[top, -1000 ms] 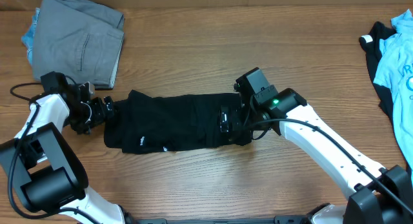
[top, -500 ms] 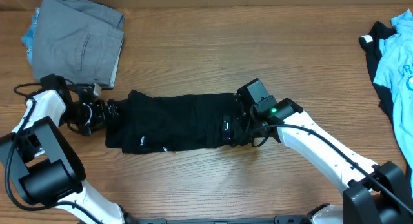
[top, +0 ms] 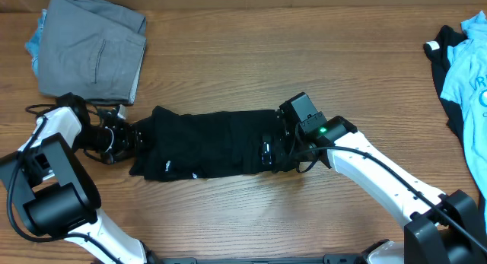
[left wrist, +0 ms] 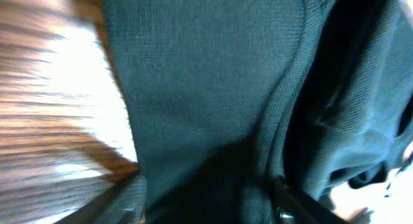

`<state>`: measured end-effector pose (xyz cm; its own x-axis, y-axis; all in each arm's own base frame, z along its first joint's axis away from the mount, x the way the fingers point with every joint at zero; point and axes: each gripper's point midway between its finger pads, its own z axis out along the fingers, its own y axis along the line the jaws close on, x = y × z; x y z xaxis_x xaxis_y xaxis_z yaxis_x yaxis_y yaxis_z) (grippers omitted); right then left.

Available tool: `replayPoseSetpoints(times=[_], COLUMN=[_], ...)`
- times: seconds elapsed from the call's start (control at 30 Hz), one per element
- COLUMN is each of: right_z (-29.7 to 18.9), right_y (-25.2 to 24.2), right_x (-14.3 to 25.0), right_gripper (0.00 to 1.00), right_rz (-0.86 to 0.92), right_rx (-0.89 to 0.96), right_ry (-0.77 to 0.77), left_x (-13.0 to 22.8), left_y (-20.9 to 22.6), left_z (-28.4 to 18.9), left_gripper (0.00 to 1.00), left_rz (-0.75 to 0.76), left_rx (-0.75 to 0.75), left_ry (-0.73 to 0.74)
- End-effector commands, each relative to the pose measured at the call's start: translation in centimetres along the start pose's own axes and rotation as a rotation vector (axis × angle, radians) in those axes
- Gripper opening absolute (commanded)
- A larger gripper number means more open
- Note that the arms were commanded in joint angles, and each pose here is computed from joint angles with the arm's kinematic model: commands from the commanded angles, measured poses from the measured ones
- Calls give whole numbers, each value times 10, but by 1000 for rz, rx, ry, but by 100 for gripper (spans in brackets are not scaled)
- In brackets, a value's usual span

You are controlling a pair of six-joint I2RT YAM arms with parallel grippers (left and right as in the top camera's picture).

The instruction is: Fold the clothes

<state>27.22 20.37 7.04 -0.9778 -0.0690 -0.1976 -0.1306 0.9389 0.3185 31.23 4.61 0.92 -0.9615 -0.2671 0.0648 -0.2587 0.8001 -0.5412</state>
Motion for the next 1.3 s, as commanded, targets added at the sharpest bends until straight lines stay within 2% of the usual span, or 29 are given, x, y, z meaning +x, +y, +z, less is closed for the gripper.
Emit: replayPoseSetpoints(times=[0.0, 0.27, 0.43, 0.5, 0.53, 0.57, 0.63, 0.67, 0.7, 0.83, 1.07, 1.27], right_z=[0, 0, 0, 0, 0, 0, 0, 0, 0, 0, 0, 0], right_y=[3, 3, 3, 3, 3, 3, 4, 4, 4, 3, 3, 4], right_x=[1, 0, 0, 0, 0, 0, 0, -1, -1, 0, 0, -2], right_gripper=[100, 100, 100, 100, 100, 100, 100, 100, 100, 100, 100, 100], right_rz=[-12, -13, -13, -13, -13, -13, -13, -14, -14, -14, -14, -16], right_rx=[-11, -12, -12, -12, -12, -12, -13, -14, -14, -13, -12, -16], right_ry=[0, -2, -2, -2, -2, -3, -4, -5, -5, -4, -3, -12], left_x=[20, 13, 6, 4, 3, 2, 0, 0, 0, -1, -18, -43], left_y=[6, -24, -34, -39, -41, -42, -47, -48, -48, -47, -26, -58], left_z=[30, 46, 55, 59, 60, 61, 64, 65, 66, 65, 31, -22], left_gripper=[68, 88, 87, 80, 74, 64, 33, 12, 4, 4, 4, 4], left_rz=[0, 75, 86, 96, 100, 102, 103, 102, 97, 75, -23, 24], left_rx=[-23, 19, 6, 4, 3, 2, 0, -3, -3, -12, -152, -193], left_ry=[104, 97, 81, 76, 73, 70, 64, 65, 64, 60, 42, -26])
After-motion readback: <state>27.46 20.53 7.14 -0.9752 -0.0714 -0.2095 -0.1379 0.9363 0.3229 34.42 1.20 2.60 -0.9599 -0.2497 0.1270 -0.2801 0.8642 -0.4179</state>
